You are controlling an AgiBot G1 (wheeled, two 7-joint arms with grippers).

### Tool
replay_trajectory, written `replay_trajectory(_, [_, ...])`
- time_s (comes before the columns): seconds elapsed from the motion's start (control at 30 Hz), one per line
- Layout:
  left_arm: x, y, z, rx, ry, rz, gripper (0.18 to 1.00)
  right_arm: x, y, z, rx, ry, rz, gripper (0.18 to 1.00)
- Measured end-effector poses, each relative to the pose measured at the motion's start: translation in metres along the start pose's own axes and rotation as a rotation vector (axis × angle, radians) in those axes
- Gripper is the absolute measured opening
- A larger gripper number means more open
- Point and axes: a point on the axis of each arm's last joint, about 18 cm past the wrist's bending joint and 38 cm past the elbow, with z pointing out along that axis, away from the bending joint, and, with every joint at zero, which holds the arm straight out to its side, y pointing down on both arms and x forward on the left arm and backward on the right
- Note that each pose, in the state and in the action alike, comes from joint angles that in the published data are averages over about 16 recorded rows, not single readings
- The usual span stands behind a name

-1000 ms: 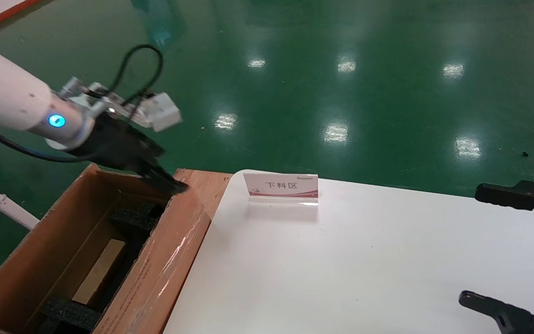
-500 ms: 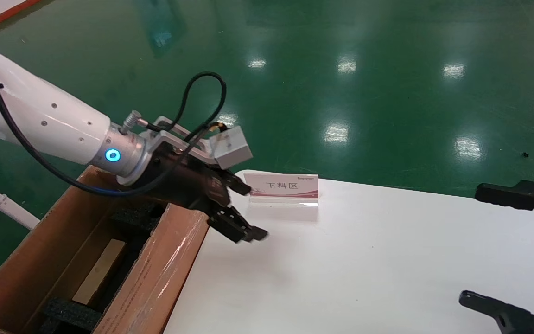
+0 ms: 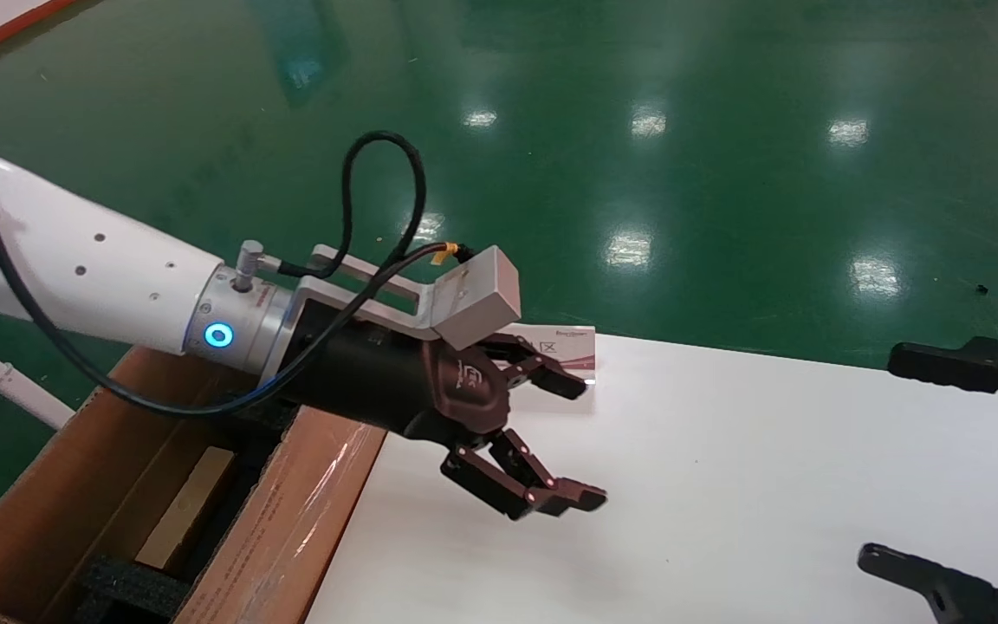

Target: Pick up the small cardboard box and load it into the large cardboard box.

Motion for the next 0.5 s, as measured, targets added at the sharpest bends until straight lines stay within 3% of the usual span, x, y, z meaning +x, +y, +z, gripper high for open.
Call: replay_trajectory(0.5, [0.032, 0.000, -0.025, 0.347, 0.075, 0.153, 1.001, 0.000, 0.000, 0.000, 0.000, -0.001, 0.000, 1.001])
